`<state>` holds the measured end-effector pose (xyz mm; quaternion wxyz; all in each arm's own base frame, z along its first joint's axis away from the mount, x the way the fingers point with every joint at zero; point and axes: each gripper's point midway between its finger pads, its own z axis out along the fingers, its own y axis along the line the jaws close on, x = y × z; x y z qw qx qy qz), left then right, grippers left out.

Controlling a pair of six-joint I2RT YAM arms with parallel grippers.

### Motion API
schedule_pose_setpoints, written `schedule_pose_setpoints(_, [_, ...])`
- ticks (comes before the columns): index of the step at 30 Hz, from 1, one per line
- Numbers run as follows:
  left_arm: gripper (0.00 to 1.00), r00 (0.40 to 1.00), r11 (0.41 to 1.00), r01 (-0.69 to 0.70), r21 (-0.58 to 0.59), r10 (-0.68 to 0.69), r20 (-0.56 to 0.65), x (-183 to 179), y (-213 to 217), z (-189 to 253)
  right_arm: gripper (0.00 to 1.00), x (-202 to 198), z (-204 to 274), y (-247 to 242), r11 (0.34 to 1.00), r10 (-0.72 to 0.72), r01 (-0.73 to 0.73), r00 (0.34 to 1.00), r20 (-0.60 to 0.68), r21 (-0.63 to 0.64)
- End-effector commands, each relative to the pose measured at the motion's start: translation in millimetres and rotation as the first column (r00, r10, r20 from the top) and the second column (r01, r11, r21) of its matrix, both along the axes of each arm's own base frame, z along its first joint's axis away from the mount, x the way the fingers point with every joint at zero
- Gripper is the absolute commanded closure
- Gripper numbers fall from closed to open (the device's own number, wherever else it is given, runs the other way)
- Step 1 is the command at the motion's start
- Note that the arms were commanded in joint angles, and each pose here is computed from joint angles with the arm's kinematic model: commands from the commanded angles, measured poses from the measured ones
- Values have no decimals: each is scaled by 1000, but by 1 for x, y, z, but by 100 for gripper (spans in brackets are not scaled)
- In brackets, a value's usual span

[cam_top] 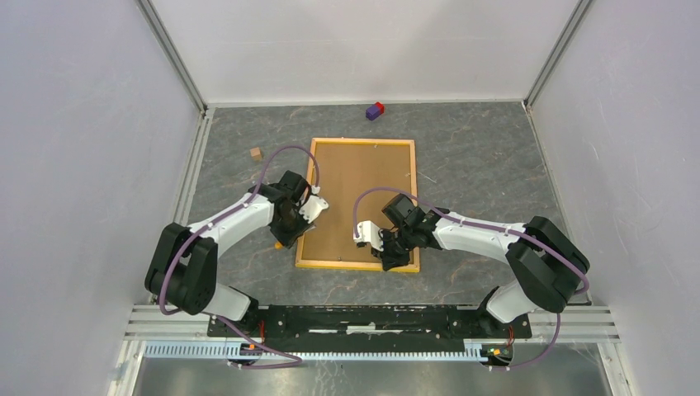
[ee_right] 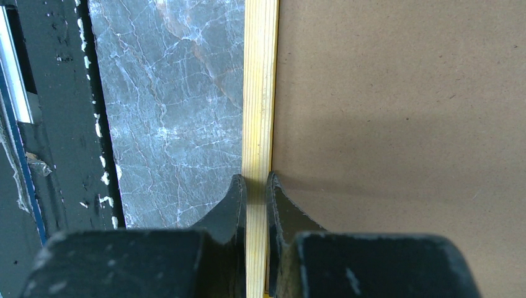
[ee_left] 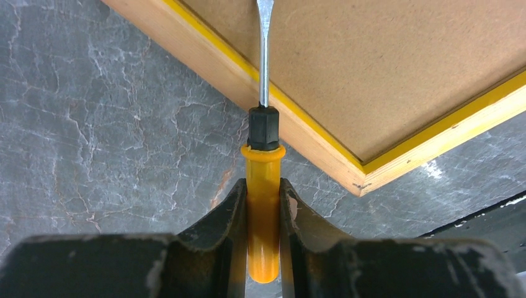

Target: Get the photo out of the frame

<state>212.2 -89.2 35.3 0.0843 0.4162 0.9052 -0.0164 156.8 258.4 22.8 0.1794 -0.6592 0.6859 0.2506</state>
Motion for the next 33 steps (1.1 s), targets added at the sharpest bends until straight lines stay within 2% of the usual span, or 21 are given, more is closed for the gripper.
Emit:
schedule_pose_setpoints(1, [98,998,996,-35,-76,39,44,15,-21,8,100,-9,-27,-7,997,37,-38,999,-7,-62])
schedule_pose_setpoints(5, [98,998,995,-30,-94,35,50,16,-24,12,100,-9,-27,-7,997,36,-37,999,-9,-61])
schedule_pose_setpoints(11, [98,1000,974,9,-228,-2,30,9,-46,45,98,-3,-11,1,999,49,-49,998,26,-17])
schedule_pose_setpoints(14, [98,1000,953,10,-303,-7,12,4,-59,65,79,12,12,9,999,42,-45,994,98,31])
schedule_pose_setpoints(17, [98,999,921,3,-390,-15,-28,-4,-75,83,49,28,44,19,994,33,-53,979,199,95])
schedule_pose_setpoints(20, [98,995,880,-8,-475,-39,-88,-16,-91,100,32,45,81,27,986,17,-70,946,323,153])
schedule_pose_setpoints(21, [98,994,869,-15,-495,-42,-104,-18,-95,104,29,51,93,30,982,7,-75,932,361,173])
schedule_pose_setpoints(26, [98,977,815,-39,-578,-89,-192,-32,-113,117,24,64,147,44,952,-9,-148,863,504,269])
schedule_pose_setpoints(30, [98,955,776,-53,-628,-145,-260,-47,-124,124,24,60,170,56,923,23,-230,833,553,309])
schedule_pose_setpoints(33, [98,946,775,-35,-631,-178,-271,-55,-129,124,24,53,175,65,908,55,-280,817,573,312])
